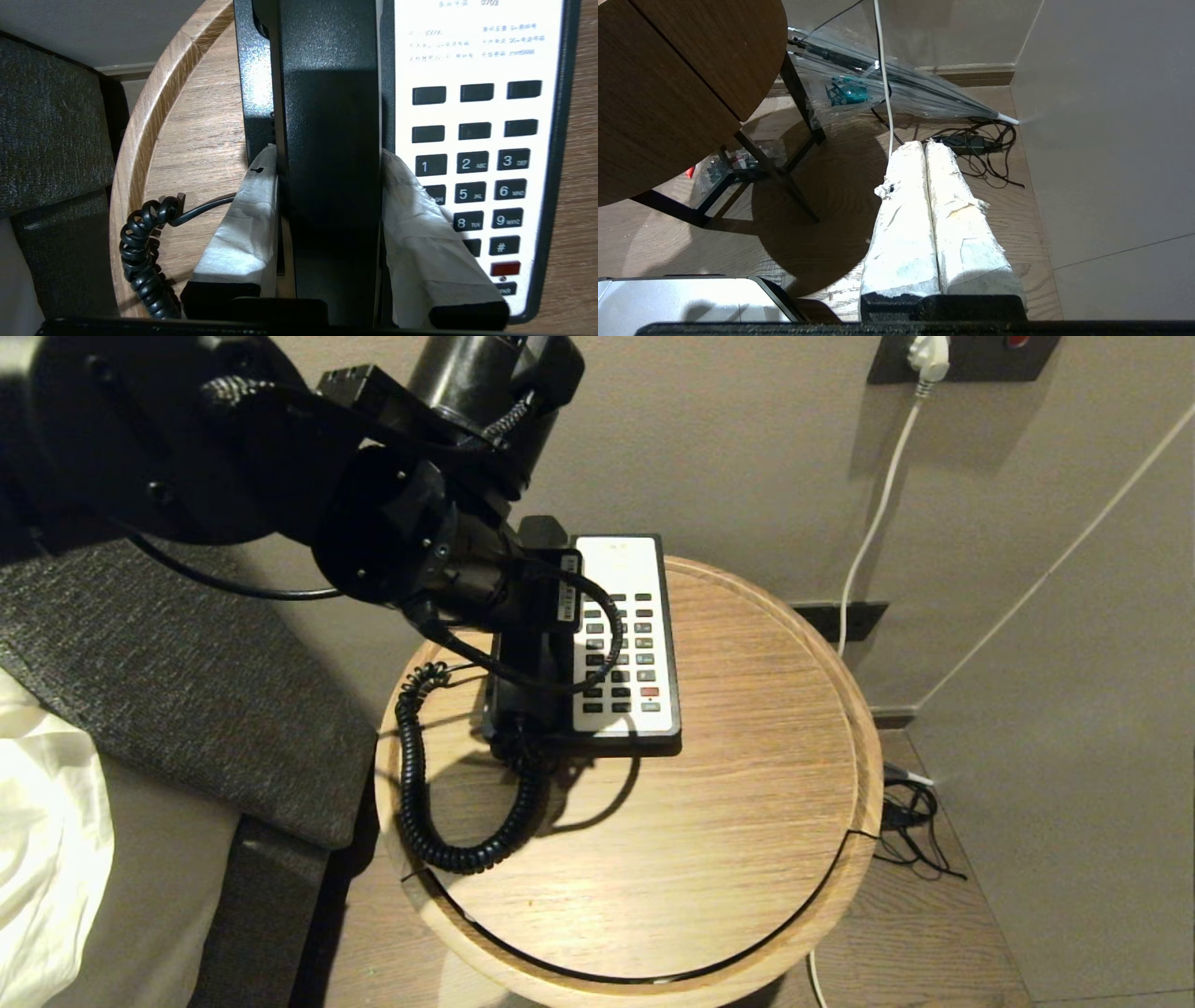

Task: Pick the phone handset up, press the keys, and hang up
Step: Pick up the desk phone handset

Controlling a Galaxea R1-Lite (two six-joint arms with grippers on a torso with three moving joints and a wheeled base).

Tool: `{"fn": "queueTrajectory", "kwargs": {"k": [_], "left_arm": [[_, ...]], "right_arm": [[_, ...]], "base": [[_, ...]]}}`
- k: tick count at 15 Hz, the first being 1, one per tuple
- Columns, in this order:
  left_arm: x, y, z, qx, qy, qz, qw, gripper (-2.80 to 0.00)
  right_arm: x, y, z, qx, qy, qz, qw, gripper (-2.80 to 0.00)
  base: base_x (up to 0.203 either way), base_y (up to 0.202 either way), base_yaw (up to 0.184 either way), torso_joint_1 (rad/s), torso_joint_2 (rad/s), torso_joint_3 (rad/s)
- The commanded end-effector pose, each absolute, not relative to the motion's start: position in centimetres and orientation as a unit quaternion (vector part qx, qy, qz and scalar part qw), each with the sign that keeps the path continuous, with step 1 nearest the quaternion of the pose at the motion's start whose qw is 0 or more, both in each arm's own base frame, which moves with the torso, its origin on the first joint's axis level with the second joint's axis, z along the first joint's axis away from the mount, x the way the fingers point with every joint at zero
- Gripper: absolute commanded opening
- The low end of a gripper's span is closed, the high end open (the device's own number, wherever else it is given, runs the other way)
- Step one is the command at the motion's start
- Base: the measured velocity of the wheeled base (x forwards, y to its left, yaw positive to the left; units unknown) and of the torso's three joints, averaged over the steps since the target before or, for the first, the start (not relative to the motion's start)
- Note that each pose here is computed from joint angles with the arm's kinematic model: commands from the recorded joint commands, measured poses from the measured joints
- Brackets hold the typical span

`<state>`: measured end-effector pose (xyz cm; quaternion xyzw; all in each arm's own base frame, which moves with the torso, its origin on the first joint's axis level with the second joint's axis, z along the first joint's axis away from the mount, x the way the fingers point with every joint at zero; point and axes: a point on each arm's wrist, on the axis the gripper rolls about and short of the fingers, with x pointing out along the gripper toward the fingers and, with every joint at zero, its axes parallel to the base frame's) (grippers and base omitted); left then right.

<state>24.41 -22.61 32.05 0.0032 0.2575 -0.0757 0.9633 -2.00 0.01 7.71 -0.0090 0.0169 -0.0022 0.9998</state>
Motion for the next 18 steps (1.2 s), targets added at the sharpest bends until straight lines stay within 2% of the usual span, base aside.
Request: {"fn": "queueTrajectory", "kwargs": {"k": [1,13,15,18], "left_arm": [[23.8,-22.0,32.8,-0.003,0.250,-0.076,0.965,-2.80],[20.6,-18.9,36.5,-0.092,0.215,-0.089,0.968,-2.80],[19.3,-17.9,37.4,-0.136,0.224,-0.114,0.958,-2.80],[16.6,-15.6,39.0,-0.227,0.260,-0.183,0.921,-2.80]], "right_arm": [[-2.0,0.0,7.7,-0.009,0.017,-0.002,1.000,-2.80],[-2.0,0.0,7.7,-0.009,0.017,-0.002,1.000,-2.80],[-2.0,0.0,7.7,-0.009,0.016,-0.002,1.000,-2.80],[-2.0,0.0,7.7,-0.009,0.017,-0.002,1.000,-2.80]], "base": [[0.000,0.000,0.000,0.000,0.00,0.000],[0.000,0.000,0.000,0.000,0.00,0.000],[0.000,0.000,0.000,0.000,0.00,0.000],[0.000,0.000,0.000,0.000,0.00,0.000]]}}
